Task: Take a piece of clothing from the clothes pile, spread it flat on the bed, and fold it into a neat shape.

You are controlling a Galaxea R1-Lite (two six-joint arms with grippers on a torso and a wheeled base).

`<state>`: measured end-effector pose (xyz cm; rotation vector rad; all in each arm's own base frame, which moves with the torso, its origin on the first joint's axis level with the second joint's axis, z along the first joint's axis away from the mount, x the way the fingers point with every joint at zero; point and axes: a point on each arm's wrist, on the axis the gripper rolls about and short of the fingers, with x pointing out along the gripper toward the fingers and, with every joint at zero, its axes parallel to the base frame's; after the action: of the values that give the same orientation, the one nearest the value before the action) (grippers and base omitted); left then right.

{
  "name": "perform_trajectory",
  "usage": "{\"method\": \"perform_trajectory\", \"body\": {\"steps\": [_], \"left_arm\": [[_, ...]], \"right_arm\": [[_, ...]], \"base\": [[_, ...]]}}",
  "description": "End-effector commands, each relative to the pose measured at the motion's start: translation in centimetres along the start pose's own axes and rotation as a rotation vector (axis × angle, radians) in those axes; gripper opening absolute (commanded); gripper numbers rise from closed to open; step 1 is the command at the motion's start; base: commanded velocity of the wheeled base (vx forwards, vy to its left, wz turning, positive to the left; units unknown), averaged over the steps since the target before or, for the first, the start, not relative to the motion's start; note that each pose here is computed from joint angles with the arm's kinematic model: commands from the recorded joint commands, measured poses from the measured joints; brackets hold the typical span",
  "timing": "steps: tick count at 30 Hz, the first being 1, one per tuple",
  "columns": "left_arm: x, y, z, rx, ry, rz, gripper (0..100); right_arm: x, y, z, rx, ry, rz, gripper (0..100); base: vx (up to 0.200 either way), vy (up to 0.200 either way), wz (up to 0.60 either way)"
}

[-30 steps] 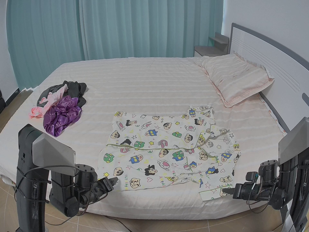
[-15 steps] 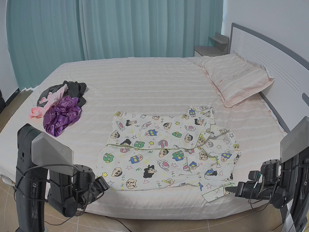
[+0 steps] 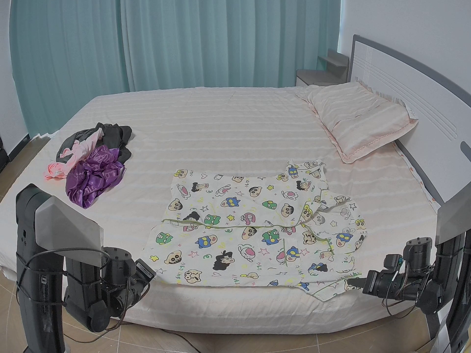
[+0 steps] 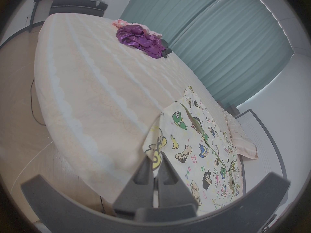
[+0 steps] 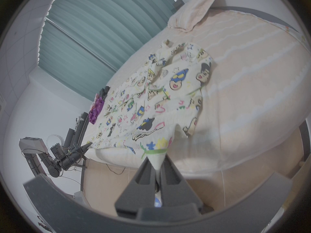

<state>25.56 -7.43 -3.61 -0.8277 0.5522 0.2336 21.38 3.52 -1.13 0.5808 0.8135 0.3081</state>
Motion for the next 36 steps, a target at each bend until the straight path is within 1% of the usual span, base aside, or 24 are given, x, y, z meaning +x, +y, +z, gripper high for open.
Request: {"method": "perform_trajectory", "body": {"steps": [1, 3, 7, 10, 12, 14, 15, 18, 20, 22, 27, 30, 31, 32, 34, 35, 36], "left_arm": [[-0.9, 0.7, -0.2, -0.029, 0.017, 0.03, 0], [-1.4, 1.1, -0.3, -0.044, 0.027, 0.051, 0], [-1.6, 1.1, -0.3, -0.051, 0.028, 0.049, 0], [-1.7, 1.0, -0.3, -0.053, 0.027, 0.048, 0], [-1.9, 0.7, -0.1, -0.054, 0.026, 0.03, 0], [-1.9, 0.7, -0.4, -0.049, 0.042, 0.026, 0], [-2.0, 0.6, -0.7, -0.041, 0.056, 0.021, 0], [-2.1, 0.7, -0.8, -0.037, 0.061, 0.024, 0], [-2.2, 0.6, -0.8, -0.036, 0.062, 0.02, 0], [-2.2, 0.5, -0.9, -0.03, 0.065, 0.016, 0], [-2.2, -0.1, -0.7, -0.019, 0.053, -0.011, 0], [-2.8, -0.5, -0.4, 0.038, 0.041, -0.029, 0], [-3.1, -0.6, -0.4, 0.075, 0.03, -0.028, 0], [-3.2, -0.6, -0.3, 0.079, 0.028, -0.028, 0], [-3.6, -0.5, -0.3, 0.123, 0.026, -0.019, 0], [-3.6, -0.5, -0.3, 0.129, 0.026, -0.019, 0], [-3.6, -0.4, -0.4, 0.14, 0.028, -0.019, 0]], "right_arm": [[-0.8, 0.1, -0.3, 0.009, 0.027, -0.016, 0], [-0.9, 0.1, -0.5, 0.024, 0.046, -0.023, 0], [-0.9, -0.1, -1.0, 0.041, 0.089, -0.044, 0], [-0.9, -0.2, -1.2, 0.043, 0.104, -0.054, 0], [-0.9, 0.0, -0.9, -0.03, 0.084, -0.03, 0], [-1.2, 0.4, -0.7, -0.078, 0.074, -0.014, 0], [-1.3, 0.6, -0.6, -0.085, 0.072, -0.004, 0], [-1.5, 0.7, -0.9, -0.08, 0.111, 0.024, 0], [-1.5, 0.5, -1.2, -0.078, 0.14, 0.017, 0], [-1.6, 0.5, -1.3, -0.08, 0.149, 0.011, 0], [-2.6, 1.2, -0.6, -0.095, 0.098, 0.032, 0], [-3.5, 1.9, -0.1, -0.113, 0.059, 0.051, 0], [-4.2, 2.5, 0.2, -0.133, 0.031, 0.06, 0], [-4.3, 2.6, 0.2, -0.136, 0.025, 0.061, 0], [-5.4, 3.1, 0.5, -0.151, -0.01, 0.067, 0], [-5.6, 3.2, 0.4, -0.149, -0.006, 0.065, 0], [-5.9, 3.2, 0.1, -0.136, 0.019, 0.053, 0]], "base": [[0.0, 0.0, 0.0], [0.0, 0.0, 0.0], [0.0, 0.0, 0.0], [0.0, 0.0, 0.0], [0.0, 0.0, 0.0], [0.0, 0.0, 0.0], [0.0, 0.0, 0.0], [0.0, 0.0, 0.0], [0.0, 0.0, 0.0], [0.0, 0.0, 0.0], [0.0, 0.0, 0.0], [0.0, 0.0, 0.0], [0.0, 0.0, 0.0], [0.0, 0.0, 0.0], [0.0, 0.0, 0.0], [0.0, 0.0, 0.0], [0.0, 0.0, 0.0]]}}
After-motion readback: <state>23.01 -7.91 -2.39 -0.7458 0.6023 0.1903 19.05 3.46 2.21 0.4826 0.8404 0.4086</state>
